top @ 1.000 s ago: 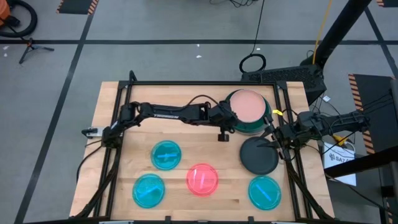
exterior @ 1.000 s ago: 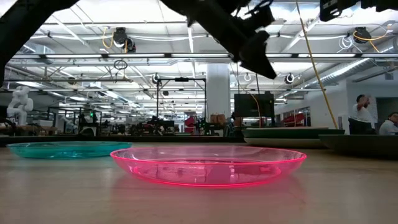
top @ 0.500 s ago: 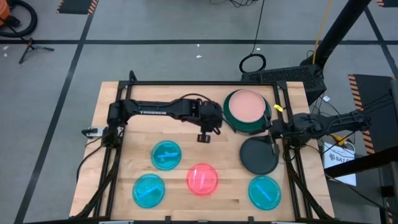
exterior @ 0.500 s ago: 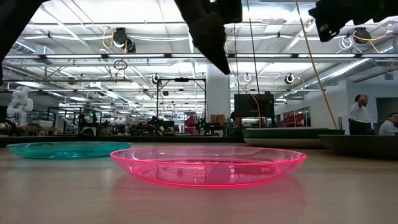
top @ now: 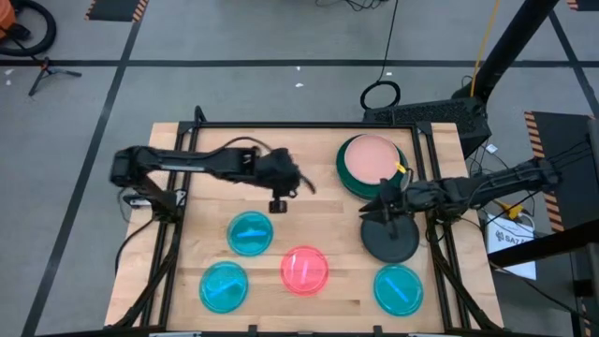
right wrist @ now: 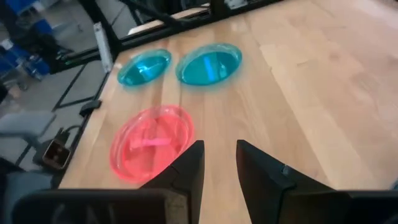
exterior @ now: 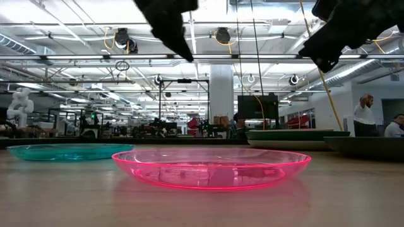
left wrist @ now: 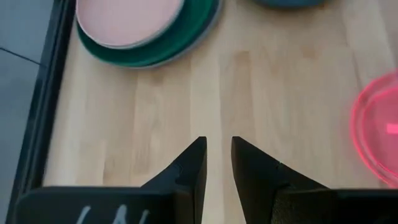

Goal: Stack plastic plates
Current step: Stack the black plate on the light pink plate

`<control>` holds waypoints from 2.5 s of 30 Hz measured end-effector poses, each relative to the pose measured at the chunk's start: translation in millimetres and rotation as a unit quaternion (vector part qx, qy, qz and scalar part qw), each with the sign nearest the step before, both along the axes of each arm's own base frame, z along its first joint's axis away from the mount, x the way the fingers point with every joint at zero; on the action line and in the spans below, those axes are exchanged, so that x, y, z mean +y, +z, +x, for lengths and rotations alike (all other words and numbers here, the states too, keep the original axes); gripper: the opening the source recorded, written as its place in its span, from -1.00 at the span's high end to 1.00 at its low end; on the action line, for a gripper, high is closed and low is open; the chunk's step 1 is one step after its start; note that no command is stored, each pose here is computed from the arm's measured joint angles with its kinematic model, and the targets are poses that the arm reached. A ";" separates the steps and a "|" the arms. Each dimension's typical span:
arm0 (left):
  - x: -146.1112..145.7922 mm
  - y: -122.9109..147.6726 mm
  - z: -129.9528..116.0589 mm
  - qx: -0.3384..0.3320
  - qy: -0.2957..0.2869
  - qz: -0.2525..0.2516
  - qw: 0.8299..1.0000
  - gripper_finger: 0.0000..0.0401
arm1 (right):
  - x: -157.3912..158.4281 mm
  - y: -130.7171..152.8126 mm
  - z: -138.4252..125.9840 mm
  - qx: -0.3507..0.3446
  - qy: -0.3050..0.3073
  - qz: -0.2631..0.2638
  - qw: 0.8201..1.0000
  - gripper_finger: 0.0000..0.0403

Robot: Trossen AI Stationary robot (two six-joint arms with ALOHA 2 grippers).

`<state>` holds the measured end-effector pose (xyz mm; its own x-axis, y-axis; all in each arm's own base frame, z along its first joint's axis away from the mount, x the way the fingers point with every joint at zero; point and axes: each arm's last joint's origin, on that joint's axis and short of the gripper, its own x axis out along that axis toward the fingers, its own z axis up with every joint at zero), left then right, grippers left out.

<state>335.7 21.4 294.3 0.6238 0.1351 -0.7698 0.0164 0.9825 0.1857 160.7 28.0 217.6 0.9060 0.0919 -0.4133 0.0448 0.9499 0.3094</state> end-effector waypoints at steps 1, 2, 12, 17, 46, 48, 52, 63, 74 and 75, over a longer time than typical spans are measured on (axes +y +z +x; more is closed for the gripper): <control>-2.3 -1.6 -6.6 -0.012 -0.001 0.001 1.000 0.60 | 0.5 -1.5 2.3 0.004 -0.004 0.007 1.000 0.57; -4.2 -2.4 -11.7 -0.030 -0.004 0.003 1.000 0.60 | 1.0 -3.8 4.3 0.012 -0.007 0.013 1.000 0.57; -9.7 -12.0 -62.7 -0.196 -0.007 0.014 0.981 0.60 | 13.8 -16.6 19.4 0.064 -0.026 0.090 0.994 0.57; -9.4 -21.6 -78.9 -0.242 0.008 0.018 0.970 0.60 | 24.1 -4.6 34.7 0.069 -0.014 0.095 0.993 0.57; -19.2 -6.0 -105.1 -0.268 0.058 0.003 0.962 0.60 | 32.5 18.5 62.0 0.446 0.172 -0.279 0.833 0.57; -19.2 -6.0 -105.1 -0.268 0.058 0.003 0.962 0.60 | 33.3 12.0 66.9 0.452 0.190 -0.302 0.818 0.57; -19.2 -6.0 -105.1 -0.267 0.058 0.003 0.962 0.60 | 36.7 -4.4 78.7 0.463 0.227 -0.324 0.793 0.57; -19.2 -6.1 -105.1 -0.267 0.059 0.003 0.962 0.60 | 30.1 -40.0 97.9 0.508 0.270 -0.340 0.744 0.57; -19.2 -6.6 -105.3 -0.265 0.059 0.002 0.963 0.60 | 18.4 -57.2 104.6 0.532 0.308 -0.318 0.722 0.57; -19.2 -6.7 -105.3 -0.264 0.059 0.002 0.963 0.60 | 17.5 -58.5 105.4 0.533 0.308 -0.316 0.722 0.57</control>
